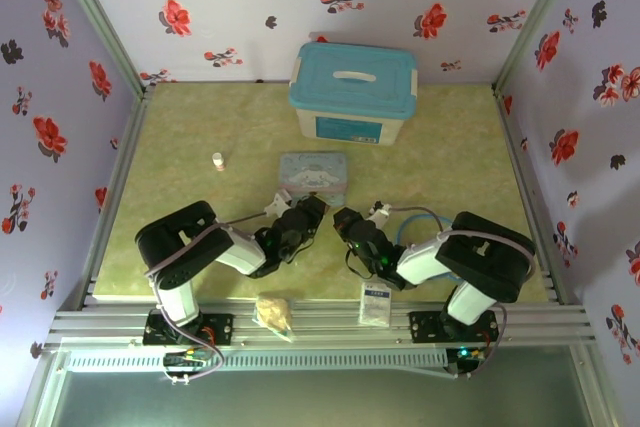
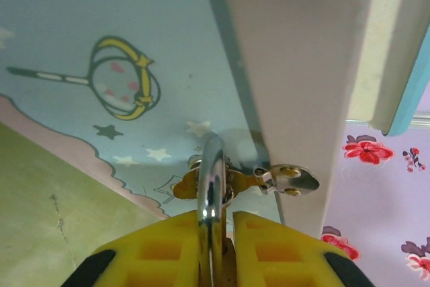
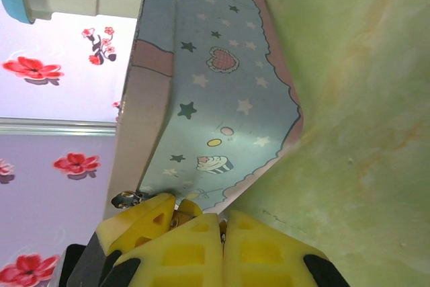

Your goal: Unlock a padlock with a key

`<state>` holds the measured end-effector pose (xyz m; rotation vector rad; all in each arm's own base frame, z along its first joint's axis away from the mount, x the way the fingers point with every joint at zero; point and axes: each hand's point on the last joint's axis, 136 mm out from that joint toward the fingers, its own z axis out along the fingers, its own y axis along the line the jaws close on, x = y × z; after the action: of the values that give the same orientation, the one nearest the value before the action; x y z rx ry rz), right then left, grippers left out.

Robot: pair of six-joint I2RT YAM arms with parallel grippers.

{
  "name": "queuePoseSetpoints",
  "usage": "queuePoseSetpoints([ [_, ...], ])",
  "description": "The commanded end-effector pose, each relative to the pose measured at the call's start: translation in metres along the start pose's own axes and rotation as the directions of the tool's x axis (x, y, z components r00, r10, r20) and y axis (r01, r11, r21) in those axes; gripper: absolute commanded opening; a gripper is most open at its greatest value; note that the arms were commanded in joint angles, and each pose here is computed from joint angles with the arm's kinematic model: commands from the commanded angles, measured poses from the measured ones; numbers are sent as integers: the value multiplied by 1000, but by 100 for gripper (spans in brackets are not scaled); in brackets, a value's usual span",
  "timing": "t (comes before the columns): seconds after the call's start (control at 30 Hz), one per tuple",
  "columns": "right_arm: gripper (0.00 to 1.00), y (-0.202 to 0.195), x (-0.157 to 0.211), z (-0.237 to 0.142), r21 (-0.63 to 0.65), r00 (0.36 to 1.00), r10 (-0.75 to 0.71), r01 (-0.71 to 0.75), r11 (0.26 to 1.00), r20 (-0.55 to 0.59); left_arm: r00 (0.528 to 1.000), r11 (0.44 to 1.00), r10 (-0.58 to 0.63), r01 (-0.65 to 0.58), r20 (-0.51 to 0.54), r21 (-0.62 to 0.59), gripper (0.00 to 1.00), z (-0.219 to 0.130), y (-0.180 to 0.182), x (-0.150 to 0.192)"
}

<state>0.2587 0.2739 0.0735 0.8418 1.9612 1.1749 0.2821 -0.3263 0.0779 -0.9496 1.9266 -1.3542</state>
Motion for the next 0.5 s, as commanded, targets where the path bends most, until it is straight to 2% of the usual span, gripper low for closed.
queuePoseSetpoints([
  [0.0, 0, 38, 39, -7, -89, 991, -36, 24, 996, -130, 974, 961, -105, 151, -201, 233, 0, -8, -80, 55],
  [0.2, 0, 43, 45, -7, -101, 994, -45, 35, 994, -100, 977, 956, -134, 171, -168, 237, 0, -6, -86, 53],
  [0.47, 0, 54, 54, -2, -186, 989, -52, 25, 982, -139, 955, 948, -180, 232, -235, 218, 0, 2, -74, 72],
])
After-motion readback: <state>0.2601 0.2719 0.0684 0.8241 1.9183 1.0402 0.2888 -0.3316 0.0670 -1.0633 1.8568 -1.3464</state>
